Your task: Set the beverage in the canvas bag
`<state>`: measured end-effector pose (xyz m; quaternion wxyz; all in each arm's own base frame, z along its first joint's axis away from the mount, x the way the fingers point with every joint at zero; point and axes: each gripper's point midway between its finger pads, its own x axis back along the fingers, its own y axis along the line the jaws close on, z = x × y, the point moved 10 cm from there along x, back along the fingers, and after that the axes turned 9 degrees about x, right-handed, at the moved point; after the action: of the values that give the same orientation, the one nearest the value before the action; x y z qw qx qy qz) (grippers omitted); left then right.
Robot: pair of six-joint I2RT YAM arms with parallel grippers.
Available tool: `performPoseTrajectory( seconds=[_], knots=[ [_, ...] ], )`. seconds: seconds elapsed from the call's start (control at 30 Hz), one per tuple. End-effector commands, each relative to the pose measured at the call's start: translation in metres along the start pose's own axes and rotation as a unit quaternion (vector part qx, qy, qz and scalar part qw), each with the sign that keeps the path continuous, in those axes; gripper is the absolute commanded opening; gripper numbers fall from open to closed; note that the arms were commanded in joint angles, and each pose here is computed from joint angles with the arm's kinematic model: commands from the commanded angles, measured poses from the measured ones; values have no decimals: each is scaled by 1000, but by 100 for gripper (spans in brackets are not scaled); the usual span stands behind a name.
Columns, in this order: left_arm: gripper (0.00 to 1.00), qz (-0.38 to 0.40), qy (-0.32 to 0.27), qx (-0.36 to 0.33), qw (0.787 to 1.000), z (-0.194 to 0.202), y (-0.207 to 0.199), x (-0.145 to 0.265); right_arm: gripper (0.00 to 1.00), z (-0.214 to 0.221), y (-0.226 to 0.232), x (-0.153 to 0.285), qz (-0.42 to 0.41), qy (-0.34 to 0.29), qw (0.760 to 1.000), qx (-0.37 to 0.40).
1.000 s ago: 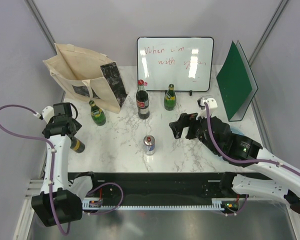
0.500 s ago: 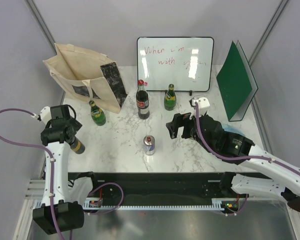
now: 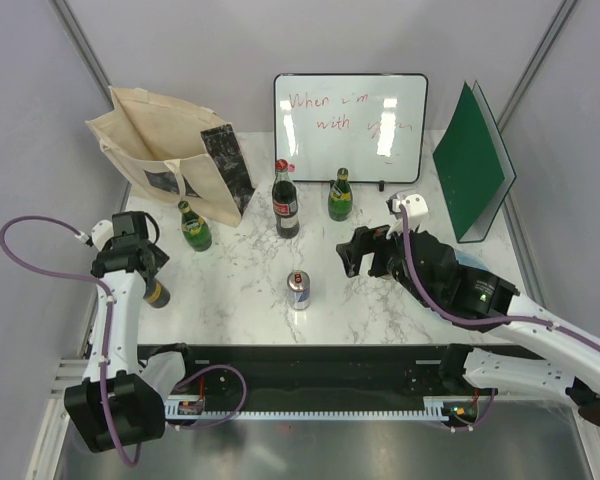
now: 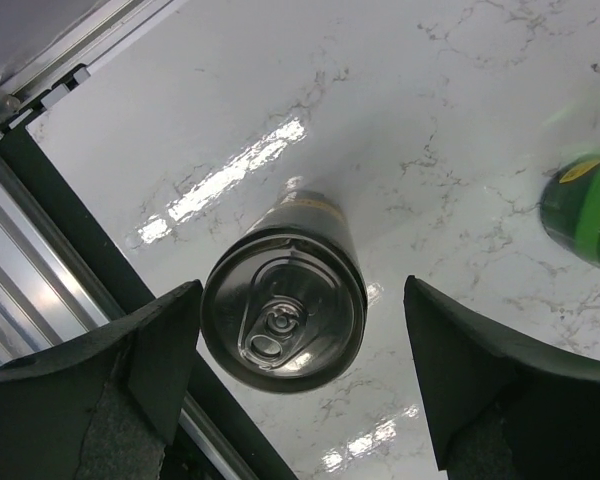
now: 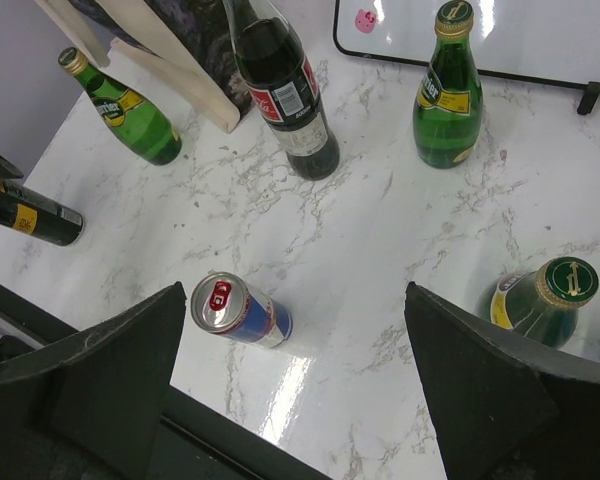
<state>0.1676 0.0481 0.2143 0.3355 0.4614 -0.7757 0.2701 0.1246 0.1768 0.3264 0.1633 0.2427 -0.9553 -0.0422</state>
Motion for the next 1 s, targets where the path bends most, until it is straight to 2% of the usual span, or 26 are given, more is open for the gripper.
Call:
performPoseTrajectory(
  seconds=[0.0,0.17,0.7,0.83,0.9,0.97],
  knots=[
    [87,-9,-16,33,999,0,-2,-7,98,-1,0,-2,5,-11,1000,6],
    [84,-17,-38,42,998,-4,1,-5,98,1,1,-4,6,-7,1000,7],
    [75,-2,-10,31,999,3,-6,-15,98,1,-1,3,-3,-12,1000,-7],
    [74,-20,-23,29,999,1,-5,-19,98,0,-2,5,-5,-13,1000,-8],
    [70,-17,-27,32,999,-1,-7,-19,98,0,-3,6,-4,-15,1000,-12],
    [59,-9,-24,23,999,-1,-8,-19,98,-1,-3,8,-5,-16,1000,-17]
  ],
)
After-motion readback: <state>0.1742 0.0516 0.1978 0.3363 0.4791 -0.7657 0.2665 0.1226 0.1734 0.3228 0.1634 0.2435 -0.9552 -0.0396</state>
